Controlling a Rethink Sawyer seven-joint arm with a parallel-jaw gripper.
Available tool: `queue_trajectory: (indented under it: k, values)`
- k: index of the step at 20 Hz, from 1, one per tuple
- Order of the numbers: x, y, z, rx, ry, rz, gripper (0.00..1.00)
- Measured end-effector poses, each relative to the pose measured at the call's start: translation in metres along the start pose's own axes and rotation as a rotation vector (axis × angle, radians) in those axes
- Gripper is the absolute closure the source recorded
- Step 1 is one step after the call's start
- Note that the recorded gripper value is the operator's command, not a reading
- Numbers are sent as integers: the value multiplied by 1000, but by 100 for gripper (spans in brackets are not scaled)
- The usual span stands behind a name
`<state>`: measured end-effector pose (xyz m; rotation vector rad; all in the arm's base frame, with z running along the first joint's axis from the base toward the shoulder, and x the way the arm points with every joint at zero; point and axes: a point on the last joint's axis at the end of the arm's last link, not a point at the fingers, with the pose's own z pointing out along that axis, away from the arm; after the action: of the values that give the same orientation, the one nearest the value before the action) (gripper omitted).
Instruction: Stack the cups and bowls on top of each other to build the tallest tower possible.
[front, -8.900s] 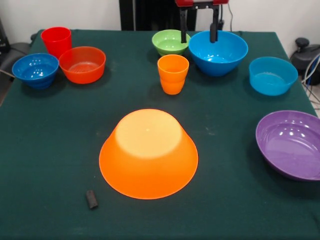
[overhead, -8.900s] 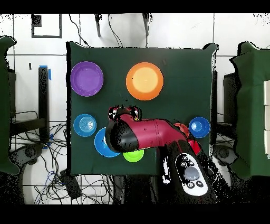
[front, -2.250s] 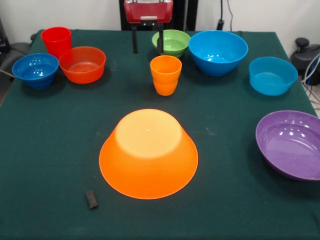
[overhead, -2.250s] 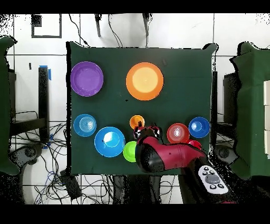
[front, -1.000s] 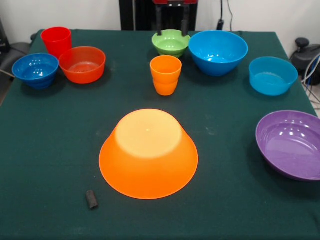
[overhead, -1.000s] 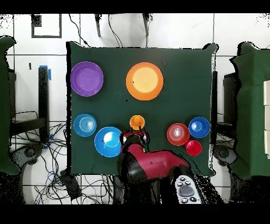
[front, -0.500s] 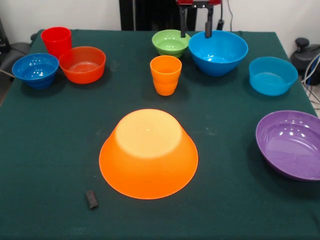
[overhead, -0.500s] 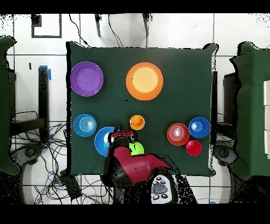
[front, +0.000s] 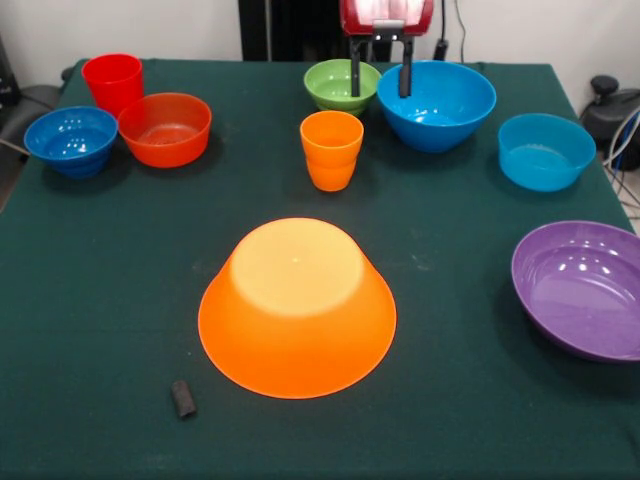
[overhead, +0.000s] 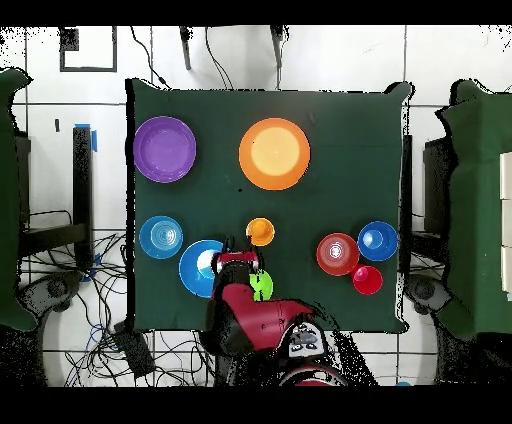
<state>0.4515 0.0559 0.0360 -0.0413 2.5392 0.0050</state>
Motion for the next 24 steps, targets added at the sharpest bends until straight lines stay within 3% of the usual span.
queue_trajectory:
  k: [5,12,24]
  values:
    - [21,0,7,0,27,10,0]
    - [49,10,13,40,91,0,0]
    - [49,14,8,49,88,-30,0]
